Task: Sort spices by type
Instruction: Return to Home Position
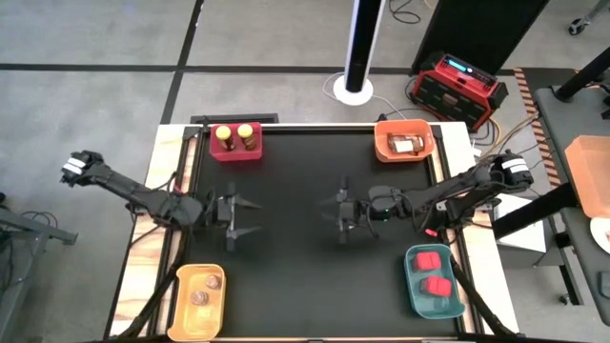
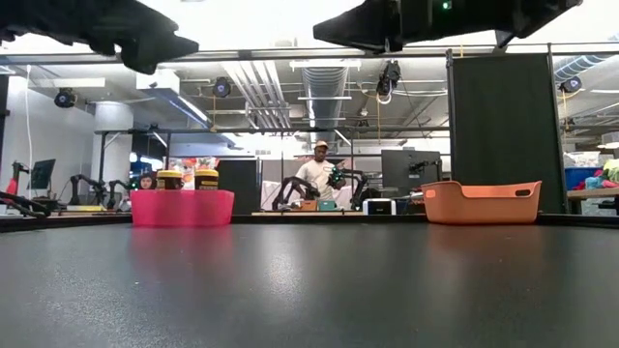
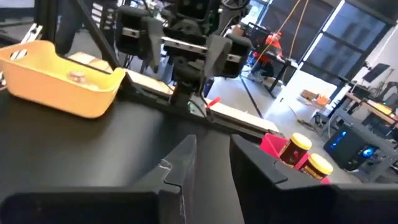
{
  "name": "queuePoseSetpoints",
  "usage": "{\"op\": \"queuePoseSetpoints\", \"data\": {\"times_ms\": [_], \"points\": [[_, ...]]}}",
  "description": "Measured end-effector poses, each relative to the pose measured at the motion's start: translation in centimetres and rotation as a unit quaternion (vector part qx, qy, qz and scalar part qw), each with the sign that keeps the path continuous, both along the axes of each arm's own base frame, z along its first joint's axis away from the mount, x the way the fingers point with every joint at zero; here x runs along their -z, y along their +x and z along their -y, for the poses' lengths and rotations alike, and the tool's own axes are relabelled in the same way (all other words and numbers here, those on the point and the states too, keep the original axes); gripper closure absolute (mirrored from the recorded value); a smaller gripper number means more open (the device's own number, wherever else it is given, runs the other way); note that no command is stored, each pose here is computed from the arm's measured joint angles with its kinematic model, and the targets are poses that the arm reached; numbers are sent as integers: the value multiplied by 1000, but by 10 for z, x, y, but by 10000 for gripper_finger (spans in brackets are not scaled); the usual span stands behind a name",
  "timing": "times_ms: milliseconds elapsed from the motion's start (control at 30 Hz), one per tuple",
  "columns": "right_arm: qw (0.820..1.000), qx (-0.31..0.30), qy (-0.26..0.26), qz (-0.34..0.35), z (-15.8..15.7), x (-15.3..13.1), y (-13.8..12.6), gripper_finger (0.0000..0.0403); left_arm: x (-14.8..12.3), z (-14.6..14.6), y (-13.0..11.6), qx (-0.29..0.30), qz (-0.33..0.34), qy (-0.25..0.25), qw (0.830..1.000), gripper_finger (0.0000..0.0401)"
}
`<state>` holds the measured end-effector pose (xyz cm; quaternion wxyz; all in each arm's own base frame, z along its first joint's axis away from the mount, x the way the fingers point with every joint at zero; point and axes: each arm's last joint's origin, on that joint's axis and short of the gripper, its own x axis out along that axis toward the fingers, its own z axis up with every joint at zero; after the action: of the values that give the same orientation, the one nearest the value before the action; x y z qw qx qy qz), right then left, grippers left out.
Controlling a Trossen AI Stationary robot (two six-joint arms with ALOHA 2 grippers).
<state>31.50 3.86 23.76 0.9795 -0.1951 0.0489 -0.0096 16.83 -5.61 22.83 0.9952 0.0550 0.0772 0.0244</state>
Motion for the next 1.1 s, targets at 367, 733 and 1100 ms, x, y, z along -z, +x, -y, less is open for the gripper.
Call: {"op": "queuePoseSetpoints", "data": {"times_ms": [367, 733, 1100], "points": [[999, -8, -19, 38, 15, 4, -37, 353, 36, -33, -19, 4, 38, -22, 999, 155], [996, 15, -3, 92, 34, -2, -94, 370, 27, -48, -41, -17, 59, 6, 998, 155], [994, 14, 28, 103, 36, 28, -137, 370, 36, -50, -67, -2, 104, -21, 994, 155]]}}
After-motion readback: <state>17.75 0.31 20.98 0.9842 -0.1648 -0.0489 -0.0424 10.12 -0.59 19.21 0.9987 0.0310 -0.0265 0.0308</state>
